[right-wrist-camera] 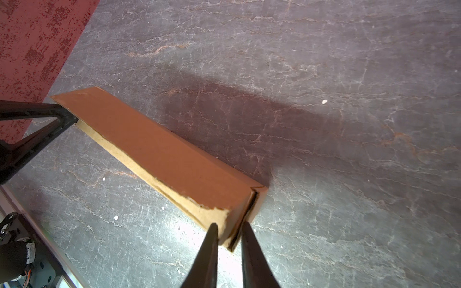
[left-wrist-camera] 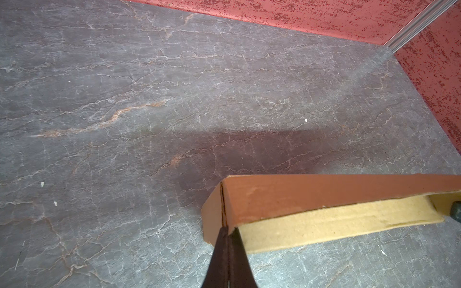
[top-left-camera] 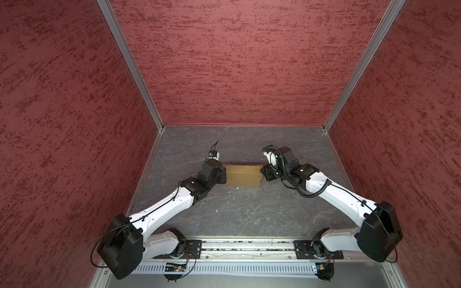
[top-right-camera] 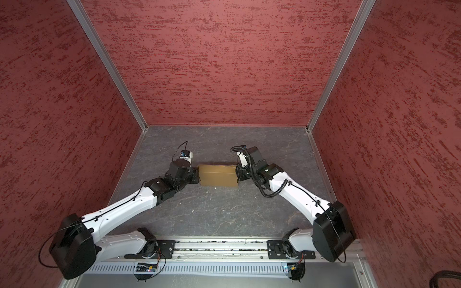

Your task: Fold the paper box

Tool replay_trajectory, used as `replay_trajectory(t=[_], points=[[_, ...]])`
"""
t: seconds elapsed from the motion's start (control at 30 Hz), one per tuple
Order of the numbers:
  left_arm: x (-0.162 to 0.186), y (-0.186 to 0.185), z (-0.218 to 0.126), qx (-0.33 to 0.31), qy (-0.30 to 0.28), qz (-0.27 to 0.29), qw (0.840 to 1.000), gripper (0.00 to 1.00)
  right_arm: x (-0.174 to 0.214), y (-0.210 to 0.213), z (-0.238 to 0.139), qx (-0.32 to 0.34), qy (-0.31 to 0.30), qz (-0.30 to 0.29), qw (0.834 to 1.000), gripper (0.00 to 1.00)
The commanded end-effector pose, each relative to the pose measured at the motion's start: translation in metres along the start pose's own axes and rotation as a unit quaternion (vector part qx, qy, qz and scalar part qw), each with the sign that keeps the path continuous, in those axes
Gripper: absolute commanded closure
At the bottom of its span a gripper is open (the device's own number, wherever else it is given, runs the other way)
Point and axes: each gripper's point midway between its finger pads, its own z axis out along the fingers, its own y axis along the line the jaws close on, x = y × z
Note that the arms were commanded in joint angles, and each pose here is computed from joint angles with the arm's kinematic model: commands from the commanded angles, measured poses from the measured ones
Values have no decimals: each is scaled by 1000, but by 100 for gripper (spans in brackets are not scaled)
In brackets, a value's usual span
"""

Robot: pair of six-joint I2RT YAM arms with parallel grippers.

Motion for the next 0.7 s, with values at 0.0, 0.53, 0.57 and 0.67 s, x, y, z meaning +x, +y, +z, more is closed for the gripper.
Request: replay_trajectory(t=[0.0,0.53,0.57,0.67], points=[[28,9,2,-13,43,12,999,100,-8,0,-9,10,-16,1,1000,81],[28,9,3,-14,44,12,999,100,-7,0,-10,10,-15,-2,1000,81],[28,8,3,-13,44,13,999,100,-7,0,-11,10,-16,-3,1000,81],[28,8,3,-13,44,13,999,100,-7,0,-10,9,-16,-4,1000,81]])
